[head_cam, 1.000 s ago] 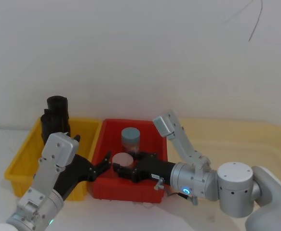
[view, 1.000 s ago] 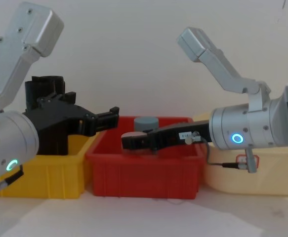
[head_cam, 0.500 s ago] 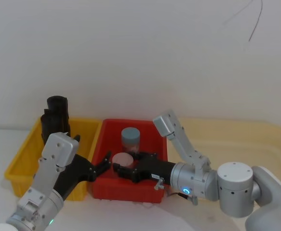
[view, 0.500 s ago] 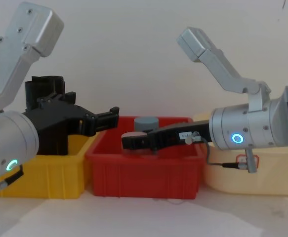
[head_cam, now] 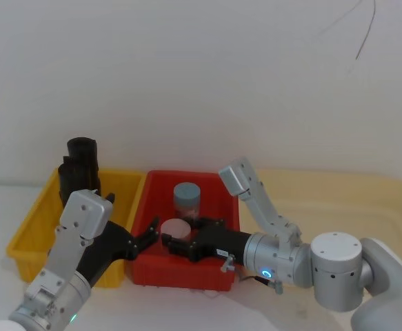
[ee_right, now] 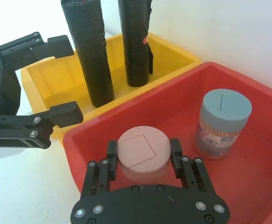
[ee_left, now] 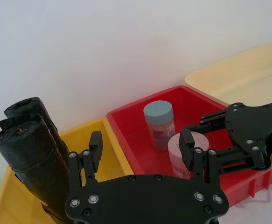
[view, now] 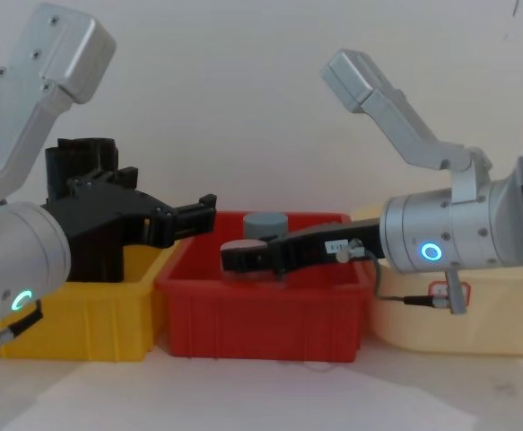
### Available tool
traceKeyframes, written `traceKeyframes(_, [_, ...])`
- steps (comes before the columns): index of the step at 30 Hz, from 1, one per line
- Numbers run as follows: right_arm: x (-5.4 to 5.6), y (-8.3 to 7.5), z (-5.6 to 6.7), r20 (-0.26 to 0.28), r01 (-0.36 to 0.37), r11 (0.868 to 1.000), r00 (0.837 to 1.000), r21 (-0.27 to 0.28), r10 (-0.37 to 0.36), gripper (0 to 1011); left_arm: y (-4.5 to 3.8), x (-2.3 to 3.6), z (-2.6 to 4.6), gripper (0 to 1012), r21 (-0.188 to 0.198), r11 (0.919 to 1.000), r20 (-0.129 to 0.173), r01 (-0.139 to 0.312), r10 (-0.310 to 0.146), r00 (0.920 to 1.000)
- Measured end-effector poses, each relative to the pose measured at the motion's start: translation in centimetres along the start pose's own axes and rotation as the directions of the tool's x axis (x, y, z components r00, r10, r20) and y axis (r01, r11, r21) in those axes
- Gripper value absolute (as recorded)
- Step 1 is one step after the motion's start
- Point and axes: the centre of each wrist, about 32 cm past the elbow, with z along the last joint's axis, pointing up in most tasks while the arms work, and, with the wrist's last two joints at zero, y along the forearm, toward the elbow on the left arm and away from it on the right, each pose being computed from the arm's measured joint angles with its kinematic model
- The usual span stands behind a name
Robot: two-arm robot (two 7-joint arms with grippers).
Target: Pick up the garbage bag with the one hand and transfer it to the other hand.
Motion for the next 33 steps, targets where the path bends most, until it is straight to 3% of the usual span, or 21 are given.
traceKeyframes(18, [0.0, -0.2, -0.1, 0.002, 0.004, 1.000, 1.000, 0.002, -0.004, 646, 0.00, 0.00, 0.00, 1001, 0.000, 1.0000, 0.000, 0.000, 0.000, 1.0000])
traceKeyframes(25, [-0.2, -1.4, 0.0, 0.019, 0.040, 0.999, 0.999, 0.029, -0.041, 646, 0.00, 0.00, 0.00, 1001, 0.000, 1.0000, 0.000, 0.000, 0.000, 1.0000])
traceKeyframes(33, [-0.5, -3.6, 1.0, 0.056, 0.092, 0.992, 0.994, 0.091, -0.097, 646, 0.00, 0.00, 0.00, 1001, 0.000, 1.0000, 0.000, 0.000, 0.000, 1.0000])
